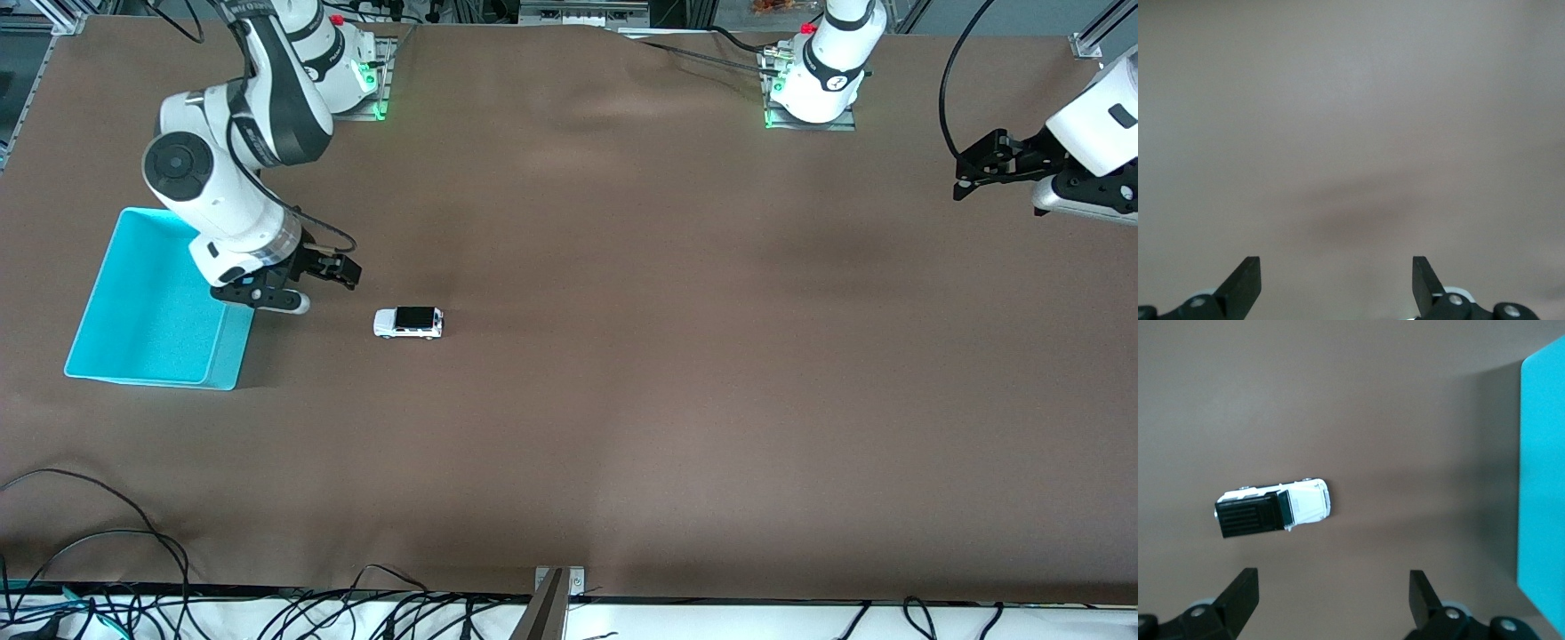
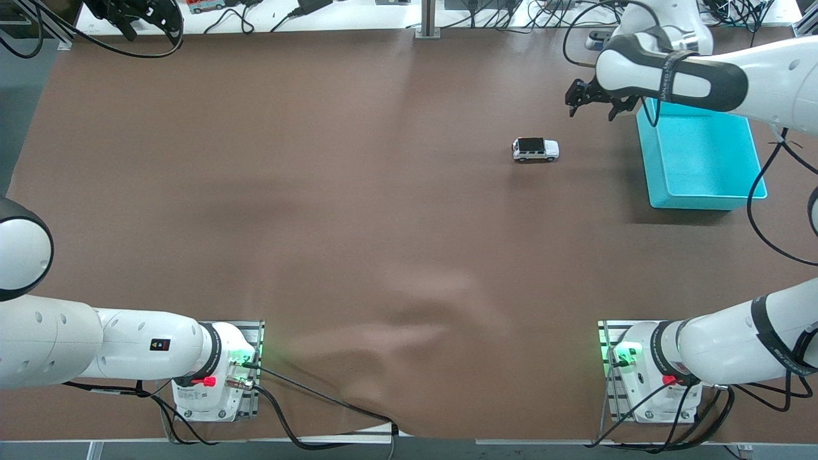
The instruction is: Wind and store white jeep toy
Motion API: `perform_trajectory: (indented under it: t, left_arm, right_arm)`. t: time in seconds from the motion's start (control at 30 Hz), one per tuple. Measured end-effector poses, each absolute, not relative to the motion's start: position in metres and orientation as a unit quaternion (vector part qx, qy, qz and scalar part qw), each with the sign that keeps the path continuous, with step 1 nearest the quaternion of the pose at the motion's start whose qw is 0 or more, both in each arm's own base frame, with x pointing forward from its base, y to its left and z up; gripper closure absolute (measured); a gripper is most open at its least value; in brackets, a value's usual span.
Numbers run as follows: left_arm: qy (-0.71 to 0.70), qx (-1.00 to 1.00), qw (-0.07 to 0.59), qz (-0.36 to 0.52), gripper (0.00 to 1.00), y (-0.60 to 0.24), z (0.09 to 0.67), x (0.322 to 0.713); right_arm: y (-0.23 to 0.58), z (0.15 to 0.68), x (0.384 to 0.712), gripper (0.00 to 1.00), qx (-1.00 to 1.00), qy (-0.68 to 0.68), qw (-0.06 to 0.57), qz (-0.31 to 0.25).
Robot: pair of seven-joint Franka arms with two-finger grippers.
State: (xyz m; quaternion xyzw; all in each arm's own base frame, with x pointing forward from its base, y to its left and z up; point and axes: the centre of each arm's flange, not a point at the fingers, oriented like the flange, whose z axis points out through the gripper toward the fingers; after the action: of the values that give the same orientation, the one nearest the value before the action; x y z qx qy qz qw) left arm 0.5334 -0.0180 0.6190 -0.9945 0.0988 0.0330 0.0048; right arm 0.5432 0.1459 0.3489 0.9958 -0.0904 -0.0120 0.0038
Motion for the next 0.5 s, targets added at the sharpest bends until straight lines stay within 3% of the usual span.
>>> perform_trajectory:
  t: [0.5]
  left_arm:
    - [0.099,-0.995,0.005,0.026,0.00,-0.019,0.626,0.534]
  right_arm:
    - [0.179,0.284,0.548,0.00,0.963,-0.269,-0.008,0.006]
